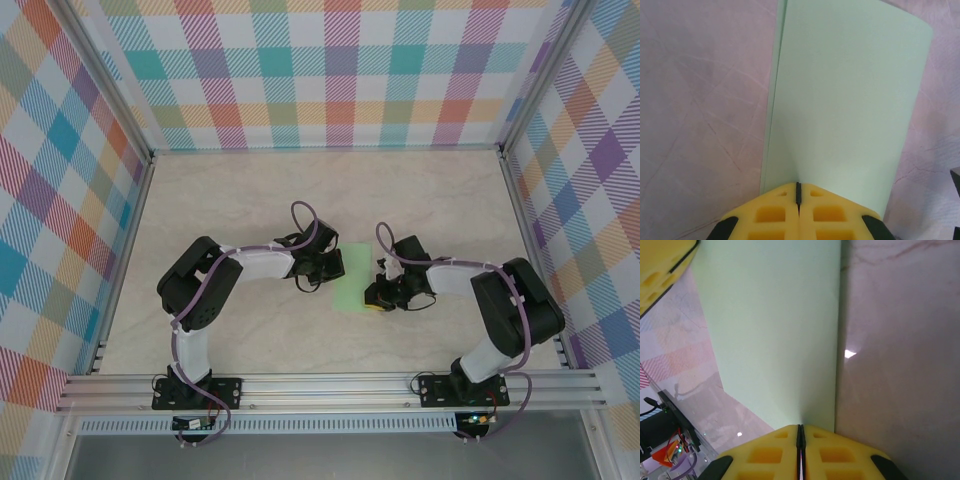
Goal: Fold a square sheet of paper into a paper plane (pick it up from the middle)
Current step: Fold the square sheet of paper in half at the center of the table.
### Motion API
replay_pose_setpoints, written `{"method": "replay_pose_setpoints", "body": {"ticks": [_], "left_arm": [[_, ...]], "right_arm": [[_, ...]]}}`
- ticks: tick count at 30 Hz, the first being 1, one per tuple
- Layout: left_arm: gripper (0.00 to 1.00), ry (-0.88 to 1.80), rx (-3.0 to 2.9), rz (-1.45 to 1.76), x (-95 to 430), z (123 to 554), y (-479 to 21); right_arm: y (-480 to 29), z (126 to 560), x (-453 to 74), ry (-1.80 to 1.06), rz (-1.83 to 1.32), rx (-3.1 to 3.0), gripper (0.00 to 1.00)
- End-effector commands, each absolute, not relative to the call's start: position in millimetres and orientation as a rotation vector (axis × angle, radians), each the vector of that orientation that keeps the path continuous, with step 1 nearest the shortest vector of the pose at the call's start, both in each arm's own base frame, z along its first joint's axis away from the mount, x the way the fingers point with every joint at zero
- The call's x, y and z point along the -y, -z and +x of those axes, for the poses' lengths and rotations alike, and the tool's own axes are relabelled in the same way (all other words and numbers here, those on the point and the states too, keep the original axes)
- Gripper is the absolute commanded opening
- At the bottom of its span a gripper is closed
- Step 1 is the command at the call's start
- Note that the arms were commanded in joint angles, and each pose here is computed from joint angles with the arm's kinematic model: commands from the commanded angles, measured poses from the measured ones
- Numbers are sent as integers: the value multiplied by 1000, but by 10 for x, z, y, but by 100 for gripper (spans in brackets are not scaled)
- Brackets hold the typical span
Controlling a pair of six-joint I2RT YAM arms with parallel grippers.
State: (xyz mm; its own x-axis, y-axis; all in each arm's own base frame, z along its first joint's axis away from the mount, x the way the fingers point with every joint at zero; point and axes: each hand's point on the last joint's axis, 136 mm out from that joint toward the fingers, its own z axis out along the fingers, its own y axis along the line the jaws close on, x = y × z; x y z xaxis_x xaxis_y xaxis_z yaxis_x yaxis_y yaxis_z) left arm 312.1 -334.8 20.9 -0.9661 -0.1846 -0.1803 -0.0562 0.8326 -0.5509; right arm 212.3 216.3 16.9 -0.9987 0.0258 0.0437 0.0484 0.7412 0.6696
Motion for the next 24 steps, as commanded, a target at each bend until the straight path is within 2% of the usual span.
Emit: {"method": "replay_pose_setpoints", "body": {"ticks": [1, 5, 14, 24], "left_arm": [[0, 643, -2955, -183, 3069, 2763, 117], [0, 657, -2954, -188, 3087, 2769, 121], [0, 666, -2947, -187, 3092, 2773, 89], [0, 635, -2912, -155, 3057, 2830, -101]], "right_arm": [[-360, 2129, -2215, 1169, 6, 2916, 12], [-305, 2077, -2230, 1177, 4, 2887, 12], [80, 1908, -2059, 1000, -62, 2895, 12], [-17, 1903, -2248, 1017, 4, 2891, 13]]}}
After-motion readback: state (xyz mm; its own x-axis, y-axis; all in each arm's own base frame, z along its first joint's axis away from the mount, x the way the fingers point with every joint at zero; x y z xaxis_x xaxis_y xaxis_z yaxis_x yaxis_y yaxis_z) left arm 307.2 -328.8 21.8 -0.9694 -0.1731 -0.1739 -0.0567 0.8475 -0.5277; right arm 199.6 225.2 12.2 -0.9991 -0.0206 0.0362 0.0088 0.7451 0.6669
